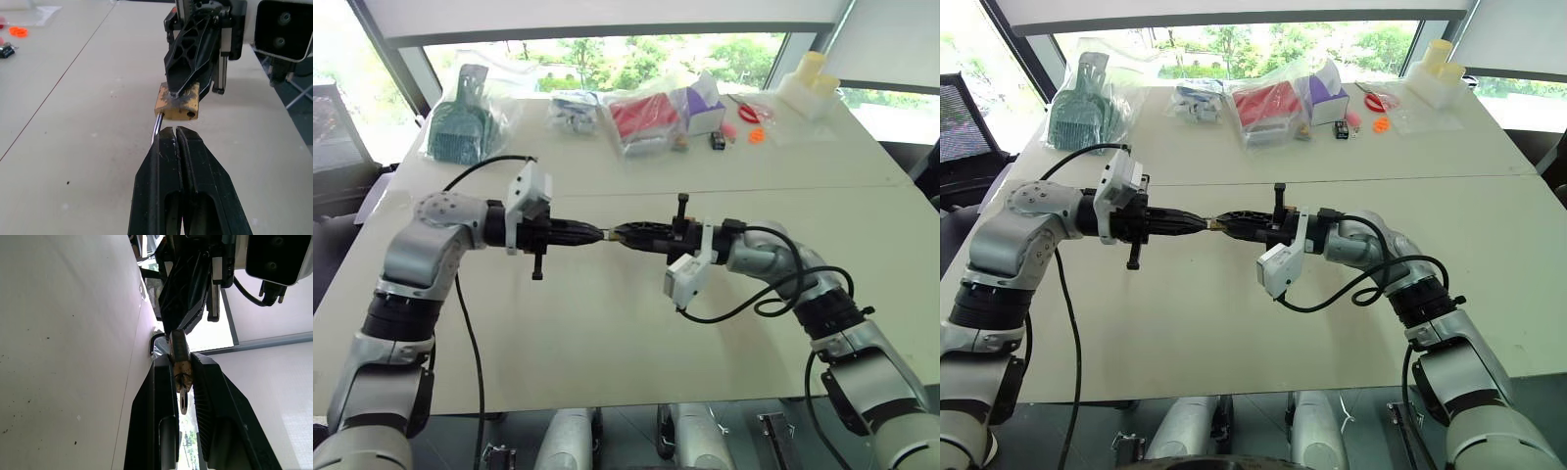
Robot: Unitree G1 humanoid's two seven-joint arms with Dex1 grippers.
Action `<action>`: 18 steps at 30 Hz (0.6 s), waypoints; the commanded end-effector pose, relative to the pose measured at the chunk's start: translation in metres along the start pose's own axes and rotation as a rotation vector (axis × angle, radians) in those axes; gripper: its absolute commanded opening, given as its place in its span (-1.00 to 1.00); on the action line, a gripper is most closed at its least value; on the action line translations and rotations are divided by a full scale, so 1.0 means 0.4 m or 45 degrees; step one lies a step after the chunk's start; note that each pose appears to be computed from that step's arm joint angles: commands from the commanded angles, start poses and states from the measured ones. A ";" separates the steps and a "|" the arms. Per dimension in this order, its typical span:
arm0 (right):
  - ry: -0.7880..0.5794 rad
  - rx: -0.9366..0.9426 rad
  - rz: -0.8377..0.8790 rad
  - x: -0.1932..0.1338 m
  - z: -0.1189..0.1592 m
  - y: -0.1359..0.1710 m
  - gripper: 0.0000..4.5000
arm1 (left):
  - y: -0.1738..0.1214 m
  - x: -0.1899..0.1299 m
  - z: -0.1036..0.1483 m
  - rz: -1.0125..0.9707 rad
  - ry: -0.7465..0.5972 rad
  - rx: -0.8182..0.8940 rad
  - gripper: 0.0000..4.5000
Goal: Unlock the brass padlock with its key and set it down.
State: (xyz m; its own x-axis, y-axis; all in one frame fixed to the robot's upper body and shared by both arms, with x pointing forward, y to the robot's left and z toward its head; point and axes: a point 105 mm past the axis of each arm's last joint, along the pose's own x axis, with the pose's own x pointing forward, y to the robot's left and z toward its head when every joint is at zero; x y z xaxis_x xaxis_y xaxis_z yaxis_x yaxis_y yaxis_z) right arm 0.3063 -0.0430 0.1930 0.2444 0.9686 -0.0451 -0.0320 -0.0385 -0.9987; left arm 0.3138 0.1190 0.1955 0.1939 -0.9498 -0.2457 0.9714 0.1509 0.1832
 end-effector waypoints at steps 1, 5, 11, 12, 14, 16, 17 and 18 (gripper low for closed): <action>-0.032 -0.032 -0.053 0.004 0.011 -0.036 -1.00 | 0.018 0.001 0.001 0.071 -0.005 0.040 -0.98; -0.033 -0.028 -0.054 0.004 0.011 -0.036 -1.00 | 0.027 0.006 -0.004 0.121 -0.019 0.035 -0.98; -0.007 0.000 -0.023 0.003 0.003 -0.014 -1.00 | 0.051 -0.006 -0.004 0.248 -0.028 0.038 -0.98; 0.005 0.009 -0.010 0.002 -0.001 -0.003 -1.00 | 0.053 -0.010 -0.010 0.275 -0.015 0.037 -0.98; 0.035 0.022 0.011 -0.001 -0.013 0.021 -1.00 | 0.062 -0.027 -0.026 0.364 0.013 0.030 -0.98; 0.078 0.031 0.016 -0.008 -0.030 0.037 -1.00 | 0.062 -0.041 -0.033 0.428 0.018 0.025 -0.98; 0.104 0.031 0.029 -0.011 -0.042 0.049 -1.00 | 0.061 -0.048 -0.033 0.456 0.003 0.019 -0.98; 0.131 0.037 0.044 -0.014 -0.055 0.062 -1.00 | 0.064 -0.054 -0.030 0.493 -0.023 0.002 -0.98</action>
State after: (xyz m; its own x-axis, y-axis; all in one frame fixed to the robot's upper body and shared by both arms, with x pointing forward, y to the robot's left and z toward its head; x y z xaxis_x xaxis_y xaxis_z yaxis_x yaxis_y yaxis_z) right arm 0.3216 -0.0534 0.1641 0.3258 0.9394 -0.1069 -0.0953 -0.0798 -0.9922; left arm 0.3364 0.1438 0.1714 0.5057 -0.8373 -0.2081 0.8597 0.4687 0.2031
